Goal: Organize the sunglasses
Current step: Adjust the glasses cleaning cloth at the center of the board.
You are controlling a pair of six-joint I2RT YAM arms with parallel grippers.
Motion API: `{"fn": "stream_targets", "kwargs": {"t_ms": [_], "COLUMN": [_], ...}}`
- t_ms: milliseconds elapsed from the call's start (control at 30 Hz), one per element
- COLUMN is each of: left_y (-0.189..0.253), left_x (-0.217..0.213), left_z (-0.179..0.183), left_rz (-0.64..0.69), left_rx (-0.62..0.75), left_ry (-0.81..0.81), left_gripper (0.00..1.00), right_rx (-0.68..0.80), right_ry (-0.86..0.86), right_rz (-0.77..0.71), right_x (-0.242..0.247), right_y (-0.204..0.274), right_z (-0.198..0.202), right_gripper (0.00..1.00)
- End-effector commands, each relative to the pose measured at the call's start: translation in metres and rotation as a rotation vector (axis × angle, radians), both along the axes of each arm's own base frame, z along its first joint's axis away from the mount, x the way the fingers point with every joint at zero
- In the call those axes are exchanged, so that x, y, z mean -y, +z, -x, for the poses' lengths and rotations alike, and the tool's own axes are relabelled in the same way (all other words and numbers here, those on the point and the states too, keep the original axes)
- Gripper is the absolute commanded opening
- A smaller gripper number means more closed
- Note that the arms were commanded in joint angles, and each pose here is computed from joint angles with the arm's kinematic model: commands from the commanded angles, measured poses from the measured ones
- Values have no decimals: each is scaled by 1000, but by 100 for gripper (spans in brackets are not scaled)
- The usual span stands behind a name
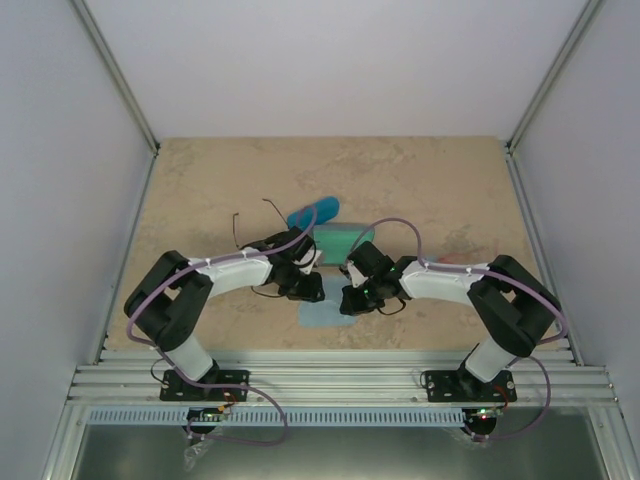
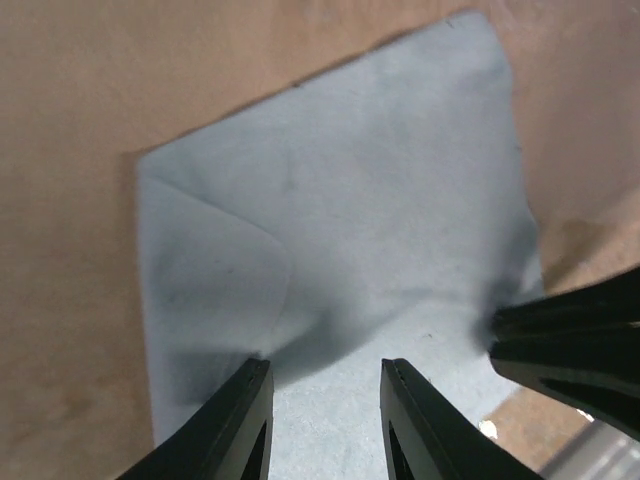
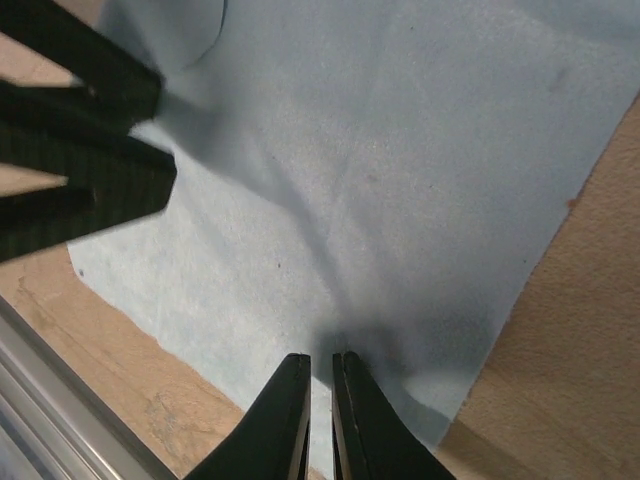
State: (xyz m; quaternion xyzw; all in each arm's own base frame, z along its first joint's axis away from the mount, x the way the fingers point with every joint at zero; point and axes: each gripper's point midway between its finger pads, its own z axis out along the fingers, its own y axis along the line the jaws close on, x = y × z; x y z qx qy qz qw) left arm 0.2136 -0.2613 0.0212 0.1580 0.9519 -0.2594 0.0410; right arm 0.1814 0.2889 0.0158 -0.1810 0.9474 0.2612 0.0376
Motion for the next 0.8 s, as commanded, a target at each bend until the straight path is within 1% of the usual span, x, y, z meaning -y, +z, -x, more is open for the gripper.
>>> {"fn": "stream_targets", "kwargs": {"t_ms": [0,100,200,300,400,567,767], "left_y": [-13,-7,7,22,36,53,59], "left_x": [-33,-51,-68,-76,-72,-49,-50], "left_z": [-18,-31,-45,-54,-60,-60,-57], "left_rz": [-201,-293,-369,-395,-365,-229,-200], "left_rx": [72,134,212,272,306,322,319], "left_ry": [115,187,261,306,308,262,292], "left_gripper": [33,33,36,37,38,40,42], "right_rx": [-21,-15,-2,5,30,104,164], "right_ry": [-7,-16,-23,-28,-24,-14,-22], "right_rz": [89,116,126,126,99,36,53], "right_x": [18,25,27,27,20,2,-9], "right_y": [-16,-17,-15,-12,-2,27,35], "right_z": [8,8,6,4,-2,-20,-42], "right_gripper": [8,8,8,8,8,8,10]}}
